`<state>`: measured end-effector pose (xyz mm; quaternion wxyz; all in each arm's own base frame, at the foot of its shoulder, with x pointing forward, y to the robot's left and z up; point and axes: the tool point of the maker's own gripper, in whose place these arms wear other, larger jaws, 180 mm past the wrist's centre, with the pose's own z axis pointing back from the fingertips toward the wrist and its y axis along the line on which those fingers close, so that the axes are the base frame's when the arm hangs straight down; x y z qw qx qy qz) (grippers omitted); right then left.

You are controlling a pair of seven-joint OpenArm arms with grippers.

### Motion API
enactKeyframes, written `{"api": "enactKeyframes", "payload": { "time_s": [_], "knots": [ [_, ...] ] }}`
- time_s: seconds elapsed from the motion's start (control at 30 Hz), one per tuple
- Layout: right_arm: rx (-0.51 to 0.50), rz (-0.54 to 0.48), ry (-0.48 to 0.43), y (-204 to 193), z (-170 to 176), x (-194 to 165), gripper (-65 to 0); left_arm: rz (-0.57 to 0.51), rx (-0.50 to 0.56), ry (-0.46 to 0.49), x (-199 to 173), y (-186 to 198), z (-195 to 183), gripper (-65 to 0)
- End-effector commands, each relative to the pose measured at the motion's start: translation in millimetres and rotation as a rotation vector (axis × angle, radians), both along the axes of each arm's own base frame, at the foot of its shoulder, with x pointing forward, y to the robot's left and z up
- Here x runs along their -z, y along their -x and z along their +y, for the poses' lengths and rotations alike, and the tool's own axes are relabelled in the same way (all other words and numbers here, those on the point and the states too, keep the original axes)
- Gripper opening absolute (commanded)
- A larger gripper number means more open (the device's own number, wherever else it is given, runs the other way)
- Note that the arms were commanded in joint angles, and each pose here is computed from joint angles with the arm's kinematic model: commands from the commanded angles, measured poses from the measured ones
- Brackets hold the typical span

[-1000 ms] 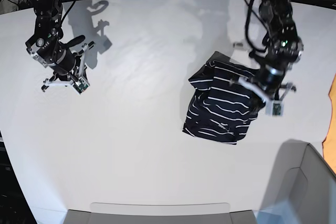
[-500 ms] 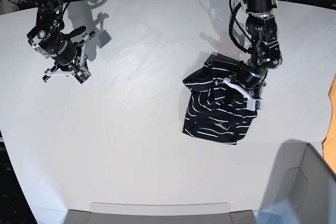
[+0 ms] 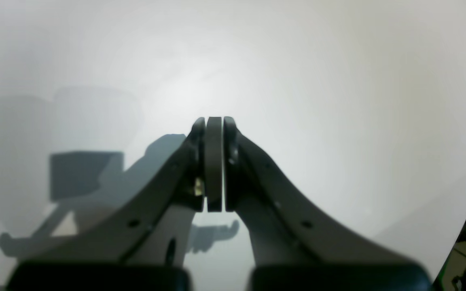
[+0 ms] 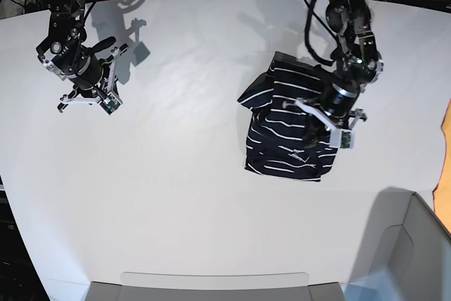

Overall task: Fold the T-shirt properly
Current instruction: 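Regrasp the bundle with the left gripper and slide it toward the table corner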

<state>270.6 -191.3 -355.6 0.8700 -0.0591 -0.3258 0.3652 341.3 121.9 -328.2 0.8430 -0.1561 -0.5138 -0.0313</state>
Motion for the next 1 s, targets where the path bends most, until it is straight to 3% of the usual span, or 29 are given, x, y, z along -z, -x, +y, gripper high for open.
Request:
{"api": "enactKeyframes", "payload": {
  "time_s": [0.0, 0.33, 0.43, 0.57, 0.77, 0.97],
  "knots": [
    [-0.018, -0.033, 0.006, -5.0, -0.8, -10.1, -65.0, -0.015, 0.007, 0.004, -4.5, 0.3, -2.4, -65.0],
    [-0.021, -0.034, 0.005, -5.8, 0.0, -10.2, -65.0, 0.240, 0.210, 0.000, 69.3, 53.5, -63.2, -65.0],
    [-0.021, -0.034, 0.005, -5.8, 0.0, -10.2, -65.0, 0.340, 0.190, 0.019, 107.7, 61.7, -56.9, -65.0],
    [-0.021, -0.034, 0.005, -5.4, 0.2, -10.3, -65.0, 0.332, 0.088, 0.027, 114.3, 36.8, -19.6, -65.0],
    [-0.016, -0.028, 0.011, -3.0, -3.1, -9.1, -65.0, 0.224, 0.019, -0.031, 60.9, 17.8, 17.4, -65.0],
    [-0.021, -0.028, 0.007, -3.3, -0.3, -8.7, -65.0, -0.011, 0.022, -0.109, -28.2, 1.3, 17.5, -65.0]
  ]
}}
